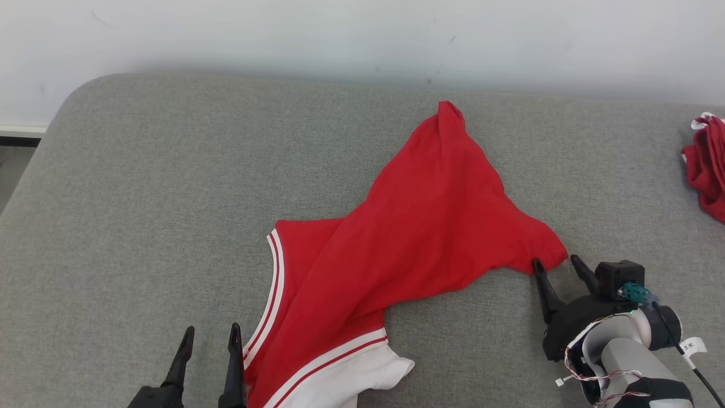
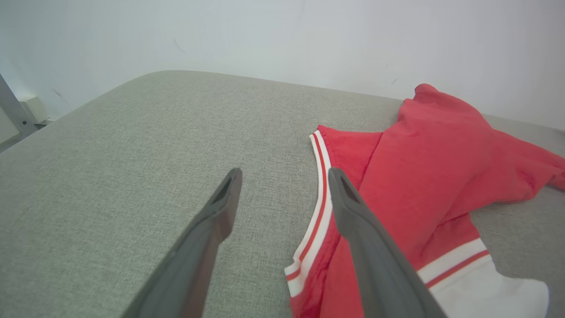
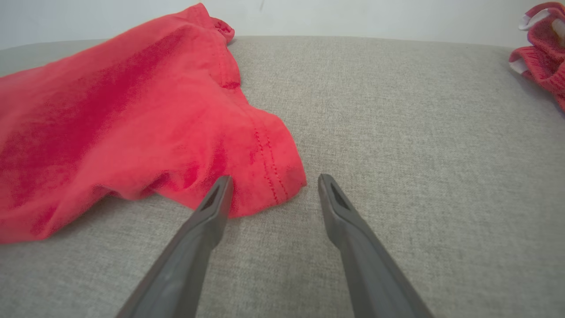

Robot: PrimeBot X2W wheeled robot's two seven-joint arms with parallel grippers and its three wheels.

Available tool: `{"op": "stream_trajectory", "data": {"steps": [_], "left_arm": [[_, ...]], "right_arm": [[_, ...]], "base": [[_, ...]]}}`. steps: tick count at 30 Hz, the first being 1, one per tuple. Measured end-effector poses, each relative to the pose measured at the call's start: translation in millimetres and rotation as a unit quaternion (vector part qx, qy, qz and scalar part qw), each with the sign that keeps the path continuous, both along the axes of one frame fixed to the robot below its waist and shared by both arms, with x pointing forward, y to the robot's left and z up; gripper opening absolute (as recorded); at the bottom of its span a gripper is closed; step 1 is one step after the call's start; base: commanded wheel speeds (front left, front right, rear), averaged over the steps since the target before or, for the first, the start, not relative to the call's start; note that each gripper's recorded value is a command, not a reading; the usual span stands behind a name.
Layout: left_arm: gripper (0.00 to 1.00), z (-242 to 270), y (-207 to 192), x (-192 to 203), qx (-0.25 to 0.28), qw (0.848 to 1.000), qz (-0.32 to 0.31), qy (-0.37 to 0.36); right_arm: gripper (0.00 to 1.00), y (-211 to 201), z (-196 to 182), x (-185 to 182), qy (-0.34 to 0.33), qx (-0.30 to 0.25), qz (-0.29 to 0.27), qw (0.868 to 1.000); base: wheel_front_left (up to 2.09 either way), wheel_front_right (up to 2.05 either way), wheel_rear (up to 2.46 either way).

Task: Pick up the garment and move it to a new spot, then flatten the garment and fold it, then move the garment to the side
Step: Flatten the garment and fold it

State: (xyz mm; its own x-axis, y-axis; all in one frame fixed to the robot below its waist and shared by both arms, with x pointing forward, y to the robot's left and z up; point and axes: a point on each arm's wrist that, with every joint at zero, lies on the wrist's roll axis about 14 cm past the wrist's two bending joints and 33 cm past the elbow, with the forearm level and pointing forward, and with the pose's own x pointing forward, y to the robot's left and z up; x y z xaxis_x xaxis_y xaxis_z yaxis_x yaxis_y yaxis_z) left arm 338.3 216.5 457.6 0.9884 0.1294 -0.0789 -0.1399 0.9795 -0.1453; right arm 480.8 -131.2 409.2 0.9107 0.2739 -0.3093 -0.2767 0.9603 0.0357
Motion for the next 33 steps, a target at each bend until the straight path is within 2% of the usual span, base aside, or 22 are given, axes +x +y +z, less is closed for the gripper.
{"op": "stream_trajectory", "data": {"steps": [1, 2, 6, 14, 17, 26, 33], "left_arm": [[1.00, -0.1, 0.0, -0.1, 0.000, 1.000, 0.000, 0.000], [1.00, 0.0, 0.2, -0.3, 0.000, 1.000, 0.000, 0.000], [1.00, 1.0, 0.5, -0.1, 0.001, 1.000, 0.001, -0.002], [1.00, 2.3, -7.1, -2.0, -0.003, 1.000, -0.010, -0.005], [1.00, 2.4, -14.0, -2.3, -0.005, 1.000, -0.021, -0.006], [1.00, 1.4, -31.7, -0.5, -0.010, 0.999, -0.048, -0.006], [1.00, 2.5, -37.8, -1.0, -0.012, 0.998, -0.057, -0.009]], "right_arm": [[0.34, 0.7, -2.5, -1.2, 0.004, 0.001, -0.001, 1.000], [0.00, 1.5, -4.1, -2.1, 0.007, 0.001, 0.000, 1.000], [0.00, 5.2, 1.3, -1.7, 0.000, 0.010, -0.002, 1.000], [0.00, -2.9, 40.1, -7.7, -0.066, 0.039, -0.012, 0.997], [0.00, -13.8, 54.3, -23.0, -0.094, 0.053, -0.024, 0.994], [0.00, -39.9, 69.5, -61.3, -0.116, 0.084, -0.053, 0.988], [0.00, -57.2, 72.8, -88.4, -0.100, 0.086, -0.076, 0.988]], "base": [[0.00, 0.00, 0.00], [0.00, 0.00, 0.00], [0.00, 0.00, 0.00], [0.00, 0.00, 0.00], [0.00, 0.00, 0.00], [0.00, 0.00, 0.00], [0.00, 0.00, 0.00]]}}
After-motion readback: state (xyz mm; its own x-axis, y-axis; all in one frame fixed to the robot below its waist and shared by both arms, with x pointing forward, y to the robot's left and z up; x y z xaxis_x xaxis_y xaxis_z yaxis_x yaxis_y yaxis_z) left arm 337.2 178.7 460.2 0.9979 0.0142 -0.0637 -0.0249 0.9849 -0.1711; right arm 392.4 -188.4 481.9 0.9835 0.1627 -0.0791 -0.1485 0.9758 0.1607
